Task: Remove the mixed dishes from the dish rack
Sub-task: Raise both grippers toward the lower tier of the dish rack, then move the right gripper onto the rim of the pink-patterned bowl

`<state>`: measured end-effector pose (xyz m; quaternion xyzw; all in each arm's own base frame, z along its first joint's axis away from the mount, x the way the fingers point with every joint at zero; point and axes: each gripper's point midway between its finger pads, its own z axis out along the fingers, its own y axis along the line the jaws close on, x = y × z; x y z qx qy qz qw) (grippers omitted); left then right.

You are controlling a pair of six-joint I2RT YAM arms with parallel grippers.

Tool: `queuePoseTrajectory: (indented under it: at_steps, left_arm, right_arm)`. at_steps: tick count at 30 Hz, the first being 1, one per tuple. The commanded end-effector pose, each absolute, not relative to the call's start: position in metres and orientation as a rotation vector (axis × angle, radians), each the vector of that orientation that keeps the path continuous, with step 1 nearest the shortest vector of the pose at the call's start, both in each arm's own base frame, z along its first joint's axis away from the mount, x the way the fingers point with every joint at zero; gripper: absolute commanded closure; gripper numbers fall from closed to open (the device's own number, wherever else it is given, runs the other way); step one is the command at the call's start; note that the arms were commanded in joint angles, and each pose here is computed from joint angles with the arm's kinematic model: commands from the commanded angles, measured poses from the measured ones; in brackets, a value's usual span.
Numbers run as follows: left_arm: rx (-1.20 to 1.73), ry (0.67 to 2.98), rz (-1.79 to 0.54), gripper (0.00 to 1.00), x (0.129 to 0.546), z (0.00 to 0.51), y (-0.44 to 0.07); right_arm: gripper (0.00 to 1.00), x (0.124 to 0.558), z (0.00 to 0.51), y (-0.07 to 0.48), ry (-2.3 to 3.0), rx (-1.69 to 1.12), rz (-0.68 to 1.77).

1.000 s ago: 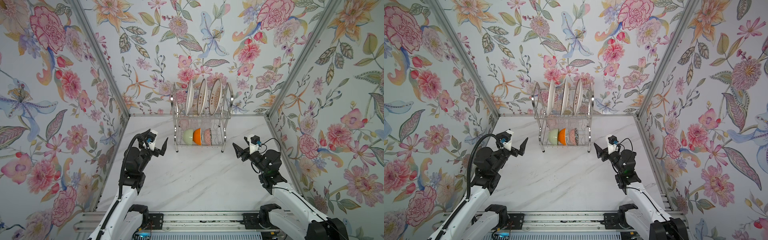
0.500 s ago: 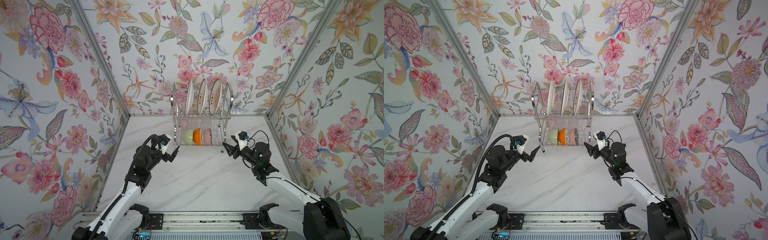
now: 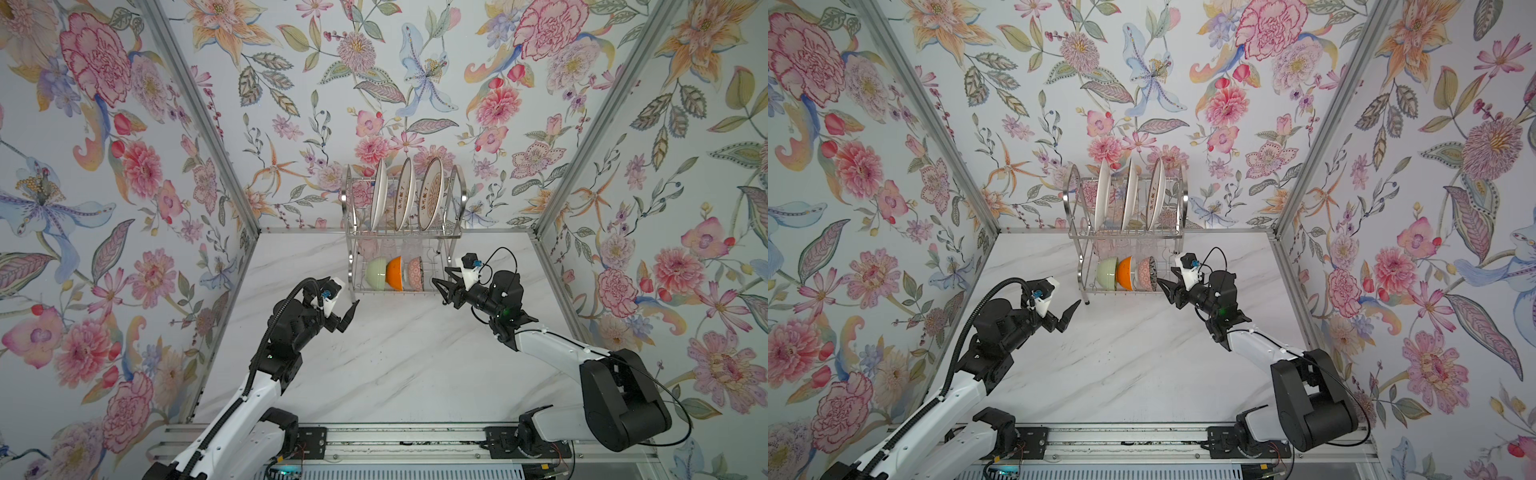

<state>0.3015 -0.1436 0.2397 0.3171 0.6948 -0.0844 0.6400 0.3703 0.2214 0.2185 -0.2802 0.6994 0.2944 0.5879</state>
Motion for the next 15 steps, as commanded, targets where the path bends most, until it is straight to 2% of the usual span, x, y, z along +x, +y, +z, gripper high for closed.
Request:
queuePoseTrajectory:
  at_steps: [1,15]
  left_arm:
    - [0.687,1.586,-0.168,0.01,0.297,0.24,-0.138]
    - [0.72,1.634,-0.278,0.01,0.299,0.224,-0.153]
  right_arm:
    - [0.41,0.375,0.228,0.231,1.599,-0.65,0.734]
    - [0.49,0.402,0.191,0.257,1.687,-0.707,0.756]
